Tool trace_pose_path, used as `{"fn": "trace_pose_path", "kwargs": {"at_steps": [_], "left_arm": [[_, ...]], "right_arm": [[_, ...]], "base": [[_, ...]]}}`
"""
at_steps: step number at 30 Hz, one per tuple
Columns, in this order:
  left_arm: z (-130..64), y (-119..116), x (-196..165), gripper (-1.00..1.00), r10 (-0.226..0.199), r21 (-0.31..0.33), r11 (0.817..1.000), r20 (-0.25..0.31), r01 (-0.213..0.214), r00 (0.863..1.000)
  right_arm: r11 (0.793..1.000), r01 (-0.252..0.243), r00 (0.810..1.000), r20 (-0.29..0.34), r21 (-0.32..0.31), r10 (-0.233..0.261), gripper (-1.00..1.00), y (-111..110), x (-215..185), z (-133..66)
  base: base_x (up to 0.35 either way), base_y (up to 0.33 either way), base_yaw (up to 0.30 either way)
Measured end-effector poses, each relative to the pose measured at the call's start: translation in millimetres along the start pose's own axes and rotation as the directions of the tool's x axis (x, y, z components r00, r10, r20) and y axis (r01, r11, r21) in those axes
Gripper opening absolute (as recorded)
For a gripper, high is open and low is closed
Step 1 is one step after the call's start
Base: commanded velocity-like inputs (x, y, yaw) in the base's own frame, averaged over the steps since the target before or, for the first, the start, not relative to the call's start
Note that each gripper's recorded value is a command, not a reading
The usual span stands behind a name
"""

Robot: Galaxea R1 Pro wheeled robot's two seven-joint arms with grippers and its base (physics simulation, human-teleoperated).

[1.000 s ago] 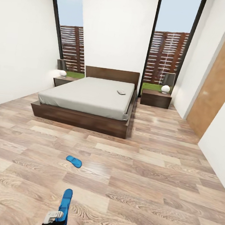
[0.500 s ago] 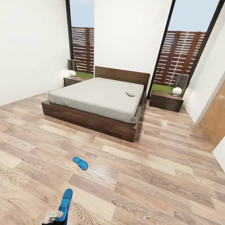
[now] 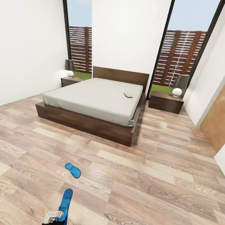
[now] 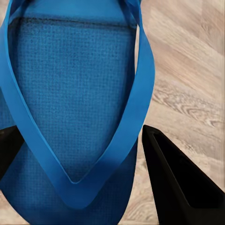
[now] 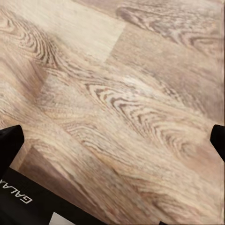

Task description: In the bedroom, move the book from the bed onto either nightstand, and place the two sandals side by side next to the bed.

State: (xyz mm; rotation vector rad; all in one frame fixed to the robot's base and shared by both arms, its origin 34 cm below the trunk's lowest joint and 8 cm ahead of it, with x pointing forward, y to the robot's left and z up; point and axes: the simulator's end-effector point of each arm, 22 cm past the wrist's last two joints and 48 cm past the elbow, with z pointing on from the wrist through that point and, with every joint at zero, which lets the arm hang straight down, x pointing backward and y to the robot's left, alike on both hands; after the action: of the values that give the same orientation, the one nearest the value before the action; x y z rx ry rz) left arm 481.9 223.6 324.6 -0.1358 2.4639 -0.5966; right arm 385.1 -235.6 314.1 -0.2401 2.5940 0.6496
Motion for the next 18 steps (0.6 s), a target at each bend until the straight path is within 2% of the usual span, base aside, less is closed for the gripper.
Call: {"fn": "trace_pose_path", "kwargs": {"at_steps": [9,18], "left_arm": [[0.0,0.2,-0.1,-1.0,0.0,0.0,1.0,0.0,0.0,1.0],[-0.1,0.3,-0.2,-1.0,-0.001,-0.001,1.0,0.001,0.001,1.0]], "right_arm": [[1.0,0.0,1.0,0.0,0.0,0.0,1.0,0.1,-0.1,0.0],[1.0,0.0,1.0,0.001,0.001,0.0,1.0,-0.1,-0.4,0.1]], "base": [[0.259,-0.212,0.149],[0.25,-0.221,0.258]]}}
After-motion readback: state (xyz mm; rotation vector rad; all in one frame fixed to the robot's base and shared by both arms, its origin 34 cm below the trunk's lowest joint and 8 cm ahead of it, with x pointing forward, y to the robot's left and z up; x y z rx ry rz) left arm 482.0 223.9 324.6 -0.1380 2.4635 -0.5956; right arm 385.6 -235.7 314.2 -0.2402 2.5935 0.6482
